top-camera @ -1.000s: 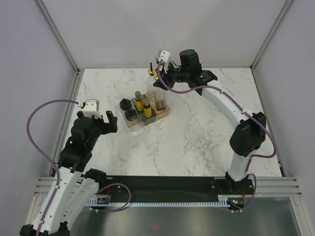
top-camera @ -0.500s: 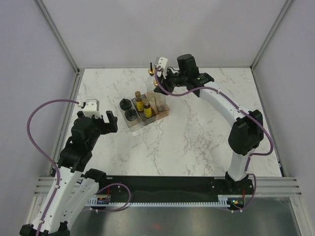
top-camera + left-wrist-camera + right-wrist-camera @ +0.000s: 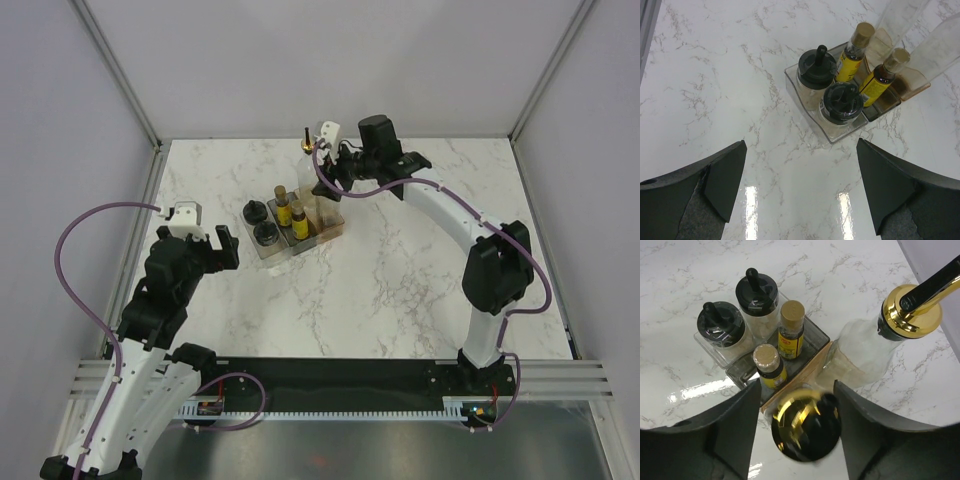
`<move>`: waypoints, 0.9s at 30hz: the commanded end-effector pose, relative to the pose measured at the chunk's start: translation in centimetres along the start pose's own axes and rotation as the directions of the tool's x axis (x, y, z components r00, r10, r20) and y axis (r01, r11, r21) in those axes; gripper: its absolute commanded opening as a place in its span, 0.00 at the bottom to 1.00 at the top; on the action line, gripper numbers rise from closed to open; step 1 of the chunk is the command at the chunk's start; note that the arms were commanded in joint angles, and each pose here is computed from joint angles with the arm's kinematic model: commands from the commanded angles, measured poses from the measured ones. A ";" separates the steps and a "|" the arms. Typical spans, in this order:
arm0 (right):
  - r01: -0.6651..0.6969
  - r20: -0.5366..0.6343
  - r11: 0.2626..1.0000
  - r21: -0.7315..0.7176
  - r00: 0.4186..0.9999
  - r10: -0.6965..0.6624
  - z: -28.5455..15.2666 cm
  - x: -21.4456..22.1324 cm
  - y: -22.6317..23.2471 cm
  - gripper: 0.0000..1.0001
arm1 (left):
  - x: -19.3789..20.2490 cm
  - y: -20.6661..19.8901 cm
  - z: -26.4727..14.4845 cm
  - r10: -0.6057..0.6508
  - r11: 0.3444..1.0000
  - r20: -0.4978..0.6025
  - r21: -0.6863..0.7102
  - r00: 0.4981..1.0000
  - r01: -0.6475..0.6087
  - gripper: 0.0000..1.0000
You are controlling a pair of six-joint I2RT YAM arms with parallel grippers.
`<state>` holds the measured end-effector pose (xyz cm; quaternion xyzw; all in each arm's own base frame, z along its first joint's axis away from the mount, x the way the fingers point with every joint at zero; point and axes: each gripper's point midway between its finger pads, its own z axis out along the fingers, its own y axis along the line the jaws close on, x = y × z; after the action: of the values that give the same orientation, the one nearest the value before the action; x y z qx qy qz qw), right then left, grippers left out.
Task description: Organize the condiment bottles
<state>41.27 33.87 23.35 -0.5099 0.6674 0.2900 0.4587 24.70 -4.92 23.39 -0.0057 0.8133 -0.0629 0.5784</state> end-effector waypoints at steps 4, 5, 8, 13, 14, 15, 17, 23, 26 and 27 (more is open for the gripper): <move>0.083 0.081 0.992 0.094 0.993 -0.091 -3.2 -4.7 -0.4 0.86 | -0.8 0.1 0.2 0.021 1.000 0.028 -0.008 0.999 -0.021 1.00; 0.084 0.079 0.990 0.117 0.992 -0.094 -3.6 -4.9 -0.7 0.91 | -1.1 0.1 0.1 0.023 1.000 0.035 -0.007 0.999 -0.022 1.00; 0.083 0.087 0.982 0.172 0.991 -0.099 -5.4 -6.3 -0.8 0.96 | -1.9 0.0 -0.3 0.022 1.000 0.053 -0.003 0.998 -0.022 1.00; 0.079 0.132 0.968 0.239 0.985 -0.113 -9.3 -9.2 0.1 0.98 | -3.5 -0.3 -1.5 0.008 1.000 0.088 0.017 0.996 -0.010 1.00; 0.072 0.141 0.967 0.246 0.984 -0.109 -9.9 -9.5 0.4 0.98 | -3.7 -0.4 -1.7 0.006 1.000 0.091 0.024 0.996 -0.008 1.00; 0.076 0.158 0.962 0.263 0.980 -0.120 -11.2 -10.4 0.8 0.98 | -3.9 -0.5 -2.0 0.003 1.000 0.099 0.031 0.995 -0.006 1.00; 0.062 0.162 0.959 0.278 0.981 -0.111 -12.1 -10.6 1.1 0.98 | -4.2 -0.6 -2.4 -0.005 0.999 0.106 0.037 0.994 0.001 1.00; -0.049 0.179 0.875 0.481 0.983 -0.043 -18.6 -9.8 0.4 0.98 | -4.9 -0.3 -3.6 -0.032 0.999 0.130 0.032 0.991 0.028 1.00; -0.207 0.196 0.726 0.656 0.975 0.101 -22.0 -5.9 -2.0 0.98 | -4.9 0.0 -3.6 -0.059 0.998 0.135 0.012 0.989 0.058 1.00; -0.245 0.224 0.670 0.700 0.967 0.120 -24.3 -5.2 -2.5 0.98 | -4.9 0.0 -3.5 -0.063 0.998 0.132 0.006 0.989 0.063 1.00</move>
<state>35.19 20.63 38.90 -0.3324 0.6855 0.1516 0.6298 23.16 -4.48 27.66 -0.0147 0.7822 -0.0779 0.6180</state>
